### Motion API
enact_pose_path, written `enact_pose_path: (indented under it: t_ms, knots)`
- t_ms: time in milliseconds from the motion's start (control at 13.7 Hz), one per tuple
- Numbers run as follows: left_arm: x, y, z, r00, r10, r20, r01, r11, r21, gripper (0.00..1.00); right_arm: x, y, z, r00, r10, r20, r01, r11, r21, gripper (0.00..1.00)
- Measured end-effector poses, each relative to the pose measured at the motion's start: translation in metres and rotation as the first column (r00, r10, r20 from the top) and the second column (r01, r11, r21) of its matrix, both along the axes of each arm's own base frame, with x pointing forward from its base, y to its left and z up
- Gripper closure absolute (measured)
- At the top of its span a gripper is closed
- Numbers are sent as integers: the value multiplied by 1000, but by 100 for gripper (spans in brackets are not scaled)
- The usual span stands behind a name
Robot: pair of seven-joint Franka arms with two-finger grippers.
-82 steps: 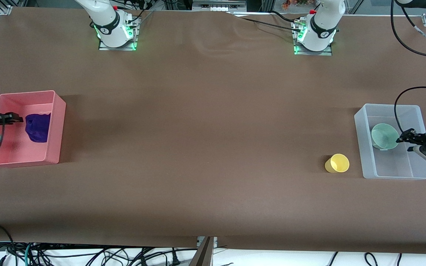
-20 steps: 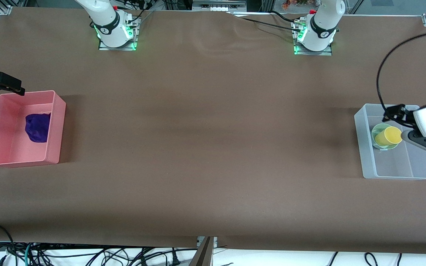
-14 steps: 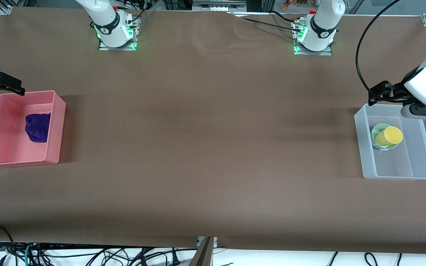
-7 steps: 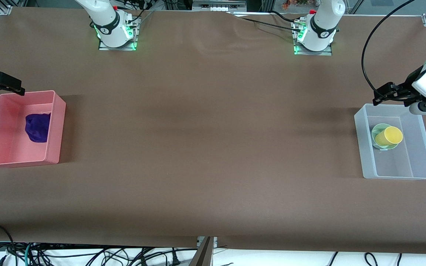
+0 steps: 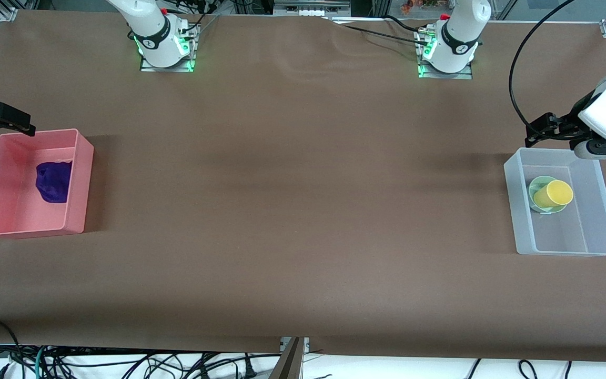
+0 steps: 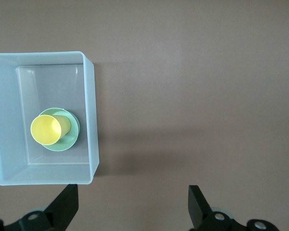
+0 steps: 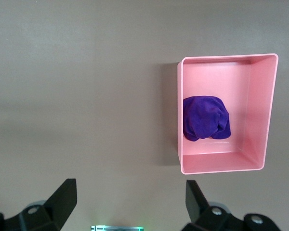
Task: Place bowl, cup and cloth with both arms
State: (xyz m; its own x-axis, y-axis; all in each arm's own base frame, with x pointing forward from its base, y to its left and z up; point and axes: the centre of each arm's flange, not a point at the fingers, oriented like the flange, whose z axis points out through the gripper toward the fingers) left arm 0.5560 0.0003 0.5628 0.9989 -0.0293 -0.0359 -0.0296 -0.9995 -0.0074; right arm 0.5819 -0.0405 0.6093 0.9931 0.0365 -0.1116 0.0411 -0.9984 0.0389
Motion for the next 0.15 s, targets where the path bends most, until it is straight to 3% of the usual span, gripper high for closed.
enact_pose_path:
  t_ms: [146]
  knots:
    - [0, 0, 1, 1000, 0, 0, 0, 1000, 0, 0, 0, 0, 0, 1000, 0, 0, 0, 1000, 0, 0]
